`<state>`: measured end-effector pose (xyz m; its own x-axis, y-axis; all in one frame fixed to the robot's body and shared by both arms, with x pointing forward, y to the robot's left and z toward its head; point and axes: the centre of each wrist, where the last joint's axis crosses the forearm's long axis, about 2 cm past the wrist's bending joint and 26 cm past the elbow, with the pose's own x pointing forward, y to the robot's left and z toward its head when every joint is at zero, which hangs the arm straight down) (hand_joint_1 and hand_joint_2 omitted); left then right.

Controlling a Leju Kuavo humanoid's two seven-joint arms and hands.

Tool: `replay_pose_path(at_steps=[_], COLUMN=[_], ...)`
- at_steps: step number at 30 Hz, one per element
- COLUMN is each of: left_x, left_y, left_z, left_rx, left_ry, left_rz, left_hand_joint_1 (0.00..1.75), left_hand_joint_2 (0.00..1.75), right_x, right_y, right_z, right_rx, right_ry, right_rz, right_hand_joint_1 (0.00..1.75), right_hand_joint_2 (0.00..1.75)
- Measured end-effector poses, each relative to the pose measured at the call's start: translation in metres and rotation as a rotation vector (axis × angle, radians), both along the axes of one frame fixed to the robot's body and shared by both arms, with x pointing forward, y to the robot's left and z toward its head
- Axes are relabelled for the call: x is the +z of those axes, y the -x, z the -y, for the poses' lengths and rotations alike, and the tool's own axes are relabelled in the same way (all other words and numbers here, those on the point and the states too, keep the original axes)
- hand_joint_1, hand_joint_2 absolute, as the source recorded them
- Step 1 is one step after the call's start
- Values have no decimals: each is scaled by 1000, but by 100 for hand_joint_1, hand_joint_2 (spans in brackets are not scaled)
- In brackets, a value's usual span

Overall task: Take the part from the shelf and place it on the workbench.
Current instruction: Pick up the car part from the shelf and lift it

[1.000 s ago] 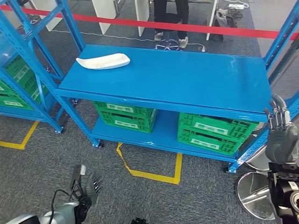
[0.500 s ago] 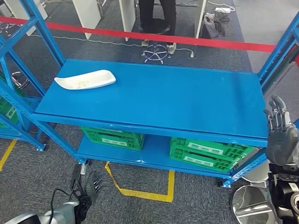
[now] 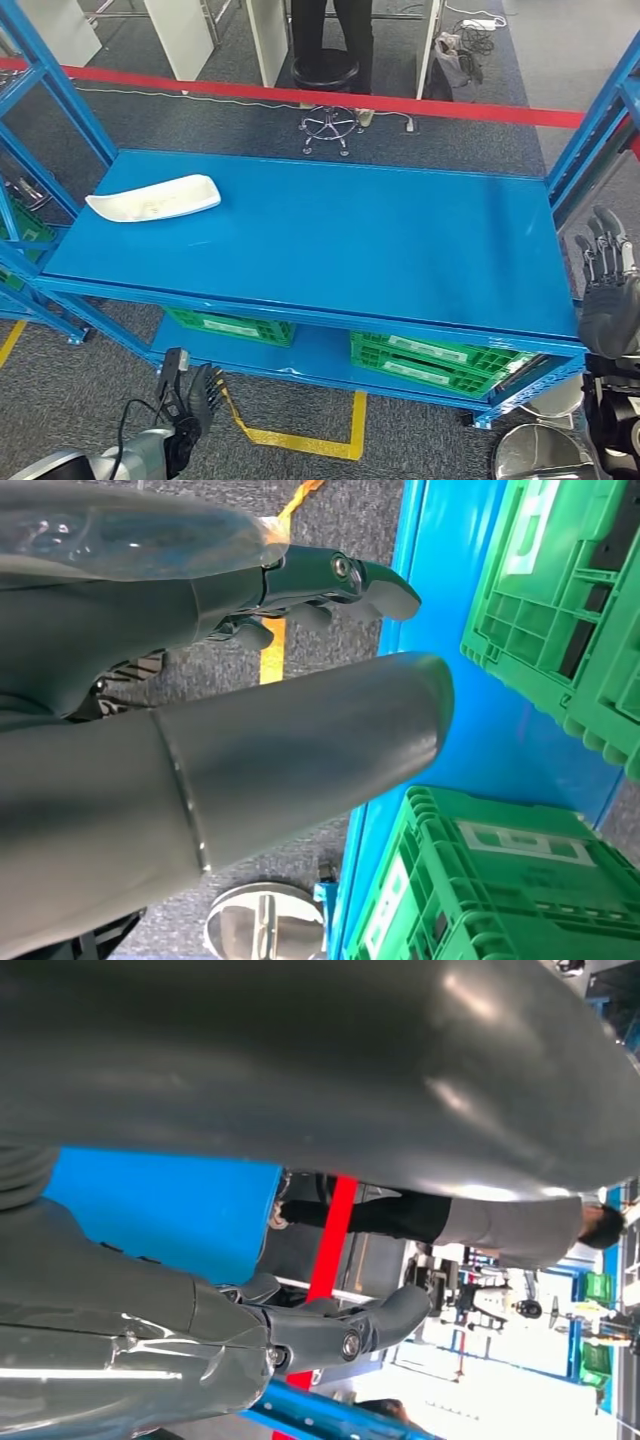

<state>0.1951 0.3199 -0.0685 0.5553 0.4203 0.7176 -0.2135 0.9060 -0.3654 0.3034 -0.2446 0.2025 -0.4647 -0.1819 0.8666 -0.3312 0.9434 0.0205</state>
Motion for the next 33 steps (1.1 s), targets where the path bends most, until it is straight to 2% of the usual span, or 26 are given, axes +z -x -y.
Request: replay_pose_path(at_steps=[33], left_x=[3], left_y=[-7], left_z=[3], left_rx=[-17], left_ry=[1], left_rz=[-2], left_hand_joint_1=[0], left_hand_joint_2=[0], right_x=[0], right_y=[-10], right_z=[1], right_rx=[50], right_ry=[41], right_rz=[-19], right_hand_joint_1=[0], right_hand_joint_2=[0])
